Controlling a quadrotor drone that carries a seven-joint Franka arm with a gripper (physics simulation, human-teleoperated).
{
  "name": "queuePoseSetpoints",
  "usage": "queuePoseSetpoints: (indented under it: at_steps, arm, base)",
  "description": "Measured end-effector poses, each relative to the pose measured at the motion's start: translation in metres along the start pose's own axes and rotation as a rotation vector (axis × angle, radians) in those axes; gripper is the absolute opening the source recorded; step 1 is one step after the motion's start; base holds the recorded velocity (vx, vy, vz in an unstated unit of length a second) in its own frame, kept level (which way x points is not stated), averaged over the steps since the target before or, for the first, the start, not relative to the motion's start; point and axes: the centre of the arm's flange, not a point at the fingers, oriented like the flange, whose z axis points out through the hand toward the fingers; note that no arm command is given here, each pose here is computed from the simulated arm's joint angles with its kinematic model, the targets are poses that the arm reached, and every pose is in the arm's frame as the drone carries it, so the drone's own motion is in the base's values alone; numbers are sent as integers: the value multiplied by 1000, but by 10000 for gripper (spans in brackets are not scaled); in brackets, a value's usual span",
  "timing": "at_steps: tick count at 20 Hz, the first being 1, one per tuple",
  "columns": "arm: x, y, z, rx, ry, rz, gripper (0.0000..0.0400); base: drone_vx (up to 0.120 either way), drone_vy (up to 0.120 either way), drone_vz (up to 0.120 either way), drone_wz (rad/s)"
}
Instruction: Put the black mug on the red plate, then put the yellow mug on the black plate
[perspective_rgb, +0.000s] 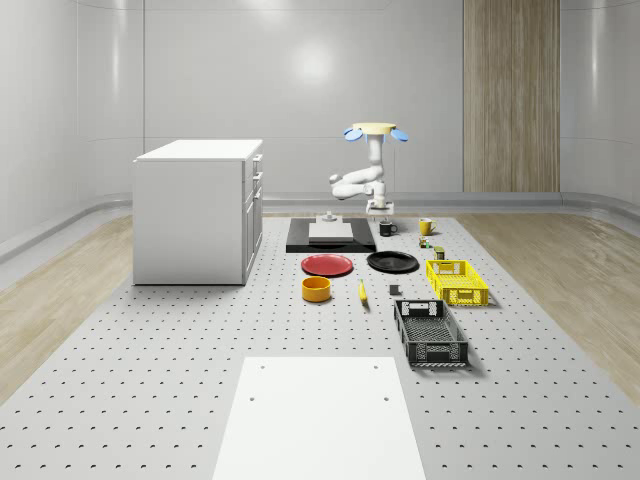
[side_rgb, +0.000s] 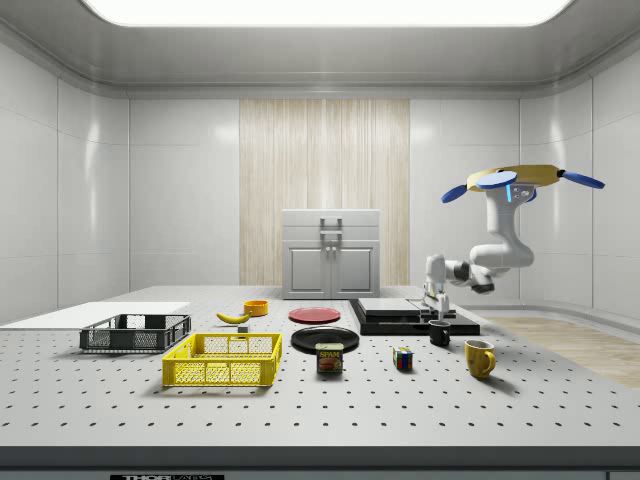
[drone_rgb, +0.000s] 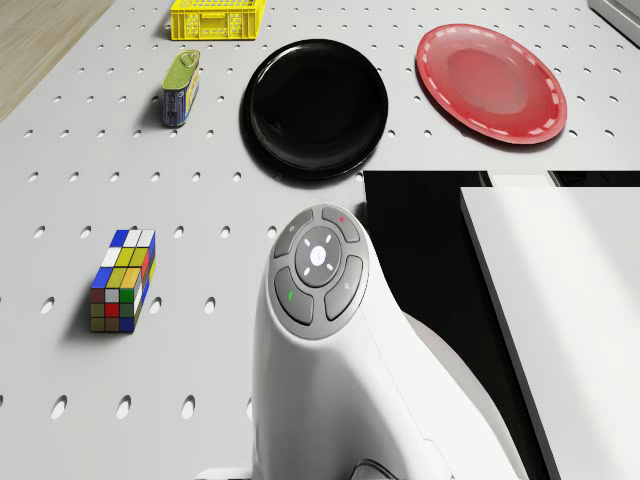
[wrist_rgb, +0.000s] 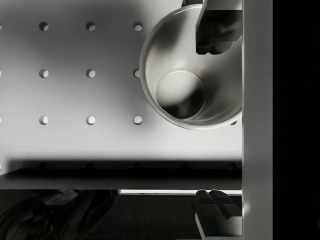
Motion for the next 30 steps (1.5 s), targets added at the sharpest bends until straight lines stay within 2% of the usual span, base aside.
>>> queuePoseSetpoints:
  at_steps: [5,11,12,13,15,18,23,30]
  arm:
    - [0,0,18,0,0,0,400]
    - [0,0,29,0,0,0,400]
    - [0,0,29,0,0,0,377]
    - [0,0,30,0,0,0,318]
    - [0,0,31,0,0,0,236]
    - [0,0,32,0,0,0,170]
    - [0,0,24,0,0,1,127]
    - [0,0,2,0,0,1,113]
  base:
    - [0,0,0,0]
    - [0,0,0,0]
    - [0,0,0,0]
    - [0,0,0,0]
    - [0,0,0,0]
    - [0,0,0,0]
    - [0,0,8,0]
    - [0,0,120,0]
